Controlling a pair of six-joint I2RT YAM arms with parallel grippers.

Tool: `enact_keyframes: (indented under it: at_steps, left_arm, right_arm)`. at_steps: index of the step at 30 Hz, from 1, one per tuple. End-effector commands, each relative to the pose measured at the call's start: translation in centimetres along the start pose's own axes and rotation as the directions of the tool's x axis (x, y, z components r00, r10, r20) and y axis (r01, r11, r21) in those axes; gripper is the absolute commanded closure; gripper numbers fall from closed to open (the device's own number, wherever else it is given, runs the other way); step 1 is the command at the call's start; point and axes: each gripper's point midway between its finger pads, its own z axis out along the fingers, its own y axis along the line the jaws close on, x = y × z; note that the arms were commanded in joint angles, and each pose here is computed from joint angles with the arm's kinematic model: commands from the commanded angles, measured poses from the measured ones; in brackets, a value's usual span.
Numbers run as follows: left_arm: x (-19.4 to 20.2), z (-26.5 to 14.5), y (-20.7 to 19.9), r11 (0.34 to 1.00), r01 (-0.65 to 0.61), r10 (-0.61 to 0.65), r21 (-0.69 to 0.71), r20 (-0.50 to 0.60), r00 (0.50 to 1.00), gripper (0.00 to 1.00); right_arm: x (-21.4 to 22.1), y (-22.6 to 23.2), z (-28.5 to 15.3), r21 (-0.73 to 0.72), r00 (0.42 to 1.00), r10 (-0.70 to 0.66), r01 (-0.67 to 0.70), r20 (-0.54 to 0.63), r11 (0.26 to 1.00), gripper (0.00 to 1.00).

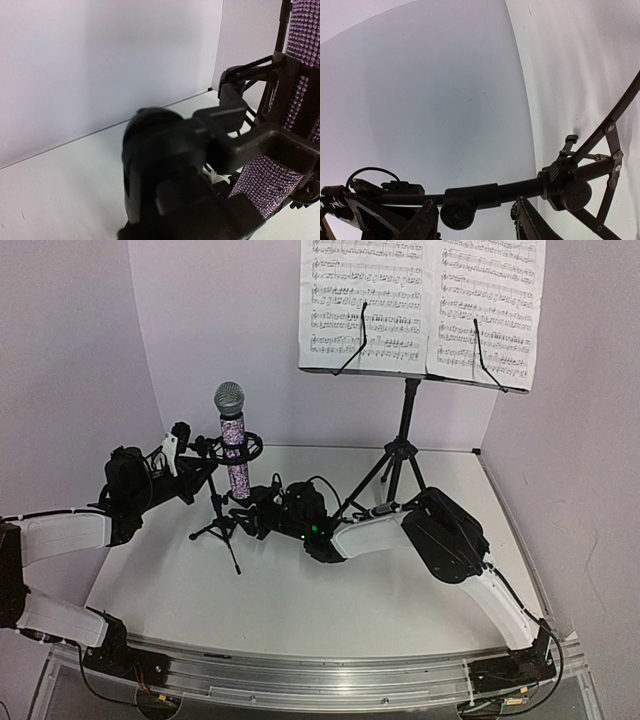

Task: Pack up the instrument practice props

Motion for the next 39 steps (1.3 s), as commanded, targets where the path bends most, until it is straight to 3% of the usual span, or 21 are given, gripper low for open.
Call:
enact_keyframes:
  at_steps: [1, 22, 30, 39]
  left_arm:
    - [-0.7, 0.2, -0.8, 0.998, 0.034, -0.034, 0.045, 0.013, 0.999, 1.00]
    - [-0.7, 0.7, -0.4, 0.999, 0.018, -0.018, 0.037, 0.015, 1.000, 1.00]
    - [-0.7, 0.5, -0.5, 0.999, 0.020, -0.020, 0.039, 0.017, 1.000, 1.00]
    - [-0.6, 0.6, -0.6, 0.999, 0.021, -0.022, 0.044, 0.018, 1.000, 1.00]
  right_arm:
    - [-1.7, 1.9, 0.6, -0.071, 0.998, 0.061, -0.058, 0.033, 0.996, 0.54]
    - [2.6, 1.7, 0.9, -0.034, 0.988, 0.097, -0.102, -0.124, 0.994, 0.62]
    - [2.4, 5.1, 0.6, -0.106, 0.994, 0.040, -0.051, -0.103, 0.993, 0.54]
    - [3.2, 6.4, 0.7, -0.131, 0.991, -0.006, -0.011, -0.131, 0.991, 0.54]
